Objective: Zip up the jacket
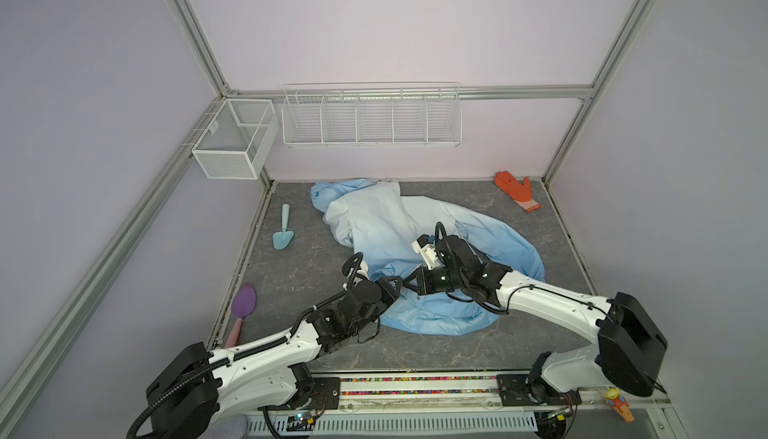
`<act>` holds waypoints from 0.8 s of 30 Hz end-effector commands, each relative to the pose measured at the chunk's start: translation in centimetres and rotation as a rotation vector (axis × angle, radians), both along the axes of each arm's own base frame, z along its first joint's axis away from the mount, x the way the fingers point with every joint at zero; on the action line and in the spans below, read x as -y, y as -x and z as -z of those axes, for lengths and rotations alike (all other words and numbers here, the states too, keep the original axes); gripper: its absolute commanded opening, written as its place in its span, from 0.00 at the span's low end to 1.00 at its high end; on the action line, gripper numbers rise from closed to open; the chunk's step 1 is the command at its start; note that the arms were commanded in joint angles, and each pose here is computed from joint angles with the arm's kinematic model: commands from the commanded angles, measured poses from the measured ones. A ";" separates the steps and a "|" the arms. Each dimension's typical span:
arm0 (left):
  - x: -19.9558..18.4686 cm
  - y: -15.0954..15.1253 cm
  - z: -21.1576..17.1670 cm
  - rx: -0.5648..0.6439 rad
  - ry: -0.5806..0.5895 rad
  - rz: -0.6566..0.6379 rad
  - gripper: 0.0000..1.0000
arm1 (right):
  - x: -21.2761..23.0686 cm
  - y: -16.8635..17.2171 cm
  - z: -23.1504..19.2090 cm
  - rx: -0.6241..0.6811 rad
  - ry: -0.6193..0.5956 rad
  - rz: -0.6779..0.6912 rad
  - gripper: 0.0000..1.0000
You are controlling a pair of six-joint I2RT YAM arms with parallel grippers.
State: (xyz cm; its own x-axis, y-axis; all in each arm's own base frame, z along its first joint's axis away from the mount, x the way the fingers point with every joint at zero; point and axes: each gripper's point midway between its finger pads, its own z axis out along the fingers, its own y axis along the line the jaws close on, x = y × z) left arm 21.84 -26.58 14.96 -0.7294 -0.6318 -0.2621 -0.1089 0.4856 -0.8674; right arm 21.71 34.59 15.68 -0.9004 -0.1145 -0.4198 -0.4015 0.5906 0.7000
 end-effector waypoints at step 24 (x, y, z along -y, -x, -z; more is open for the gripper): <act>-0.2 0.2 -1.0 0.009 0.071 -0.007 0.00 | -0.4 1.6 -0.6 -0.065 -0.096 -0.053 0.15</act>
